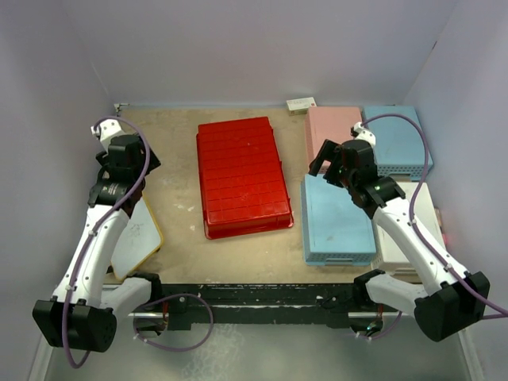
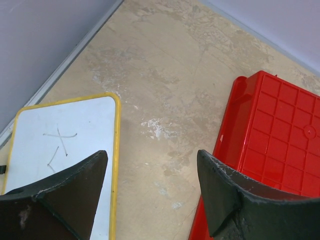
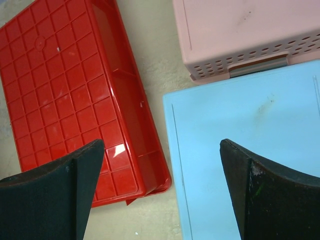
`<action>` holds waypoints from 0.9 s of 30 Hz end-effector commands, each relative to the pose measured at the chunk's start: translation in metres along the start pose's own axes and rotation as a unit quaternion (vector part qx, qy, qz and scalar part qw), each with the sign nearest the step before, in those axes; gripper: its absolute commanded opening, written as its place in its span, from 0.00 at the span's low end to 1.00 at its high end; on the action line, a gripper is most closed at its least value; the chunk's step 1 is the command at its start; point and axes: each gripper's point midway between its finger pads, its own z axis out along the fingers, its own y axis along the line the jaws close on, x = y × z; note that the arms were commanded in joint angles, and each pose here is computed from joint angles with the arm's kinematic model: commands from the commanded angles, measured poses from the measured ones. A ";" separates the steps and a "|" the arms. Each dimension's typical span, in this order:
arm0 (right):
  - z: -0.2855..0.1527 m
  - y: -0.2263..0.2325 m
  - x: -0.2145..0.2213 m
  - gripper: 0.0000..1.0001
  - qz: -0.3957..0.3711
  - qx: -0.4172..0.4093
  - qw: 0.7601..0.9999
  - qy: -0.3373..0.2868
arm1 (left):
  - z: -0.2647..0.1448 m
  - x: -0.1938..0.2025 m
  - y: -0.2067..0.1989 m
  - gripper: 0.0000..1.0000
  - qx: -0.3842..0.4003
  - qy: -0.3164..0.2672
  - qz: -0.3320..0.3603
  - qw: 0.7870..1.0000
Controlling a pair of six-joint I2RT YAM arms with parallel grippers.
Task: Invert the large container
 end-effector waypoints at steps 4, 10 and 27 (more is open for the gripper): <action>-0.001 -0.002 -0.013 1.00 0.016 0.010 0.999 -0.031 | -0.006 -0.015 -0.010 0.70 0.037 -0.038 -0.014 0.999; 0.000 -0.002 -0.012 1.00 0.017 0.013 0.999 -0.030 | -0.002 -0.010 -0.011 0.70 0.040 -0.043 -0.022 0.998; 0.002 0.007 -0.015 1.00 0.020 -0.004 0.999 -0.027 | 0.005 0.012 -0.023 0.68 0.075 0.003 0.027 0.997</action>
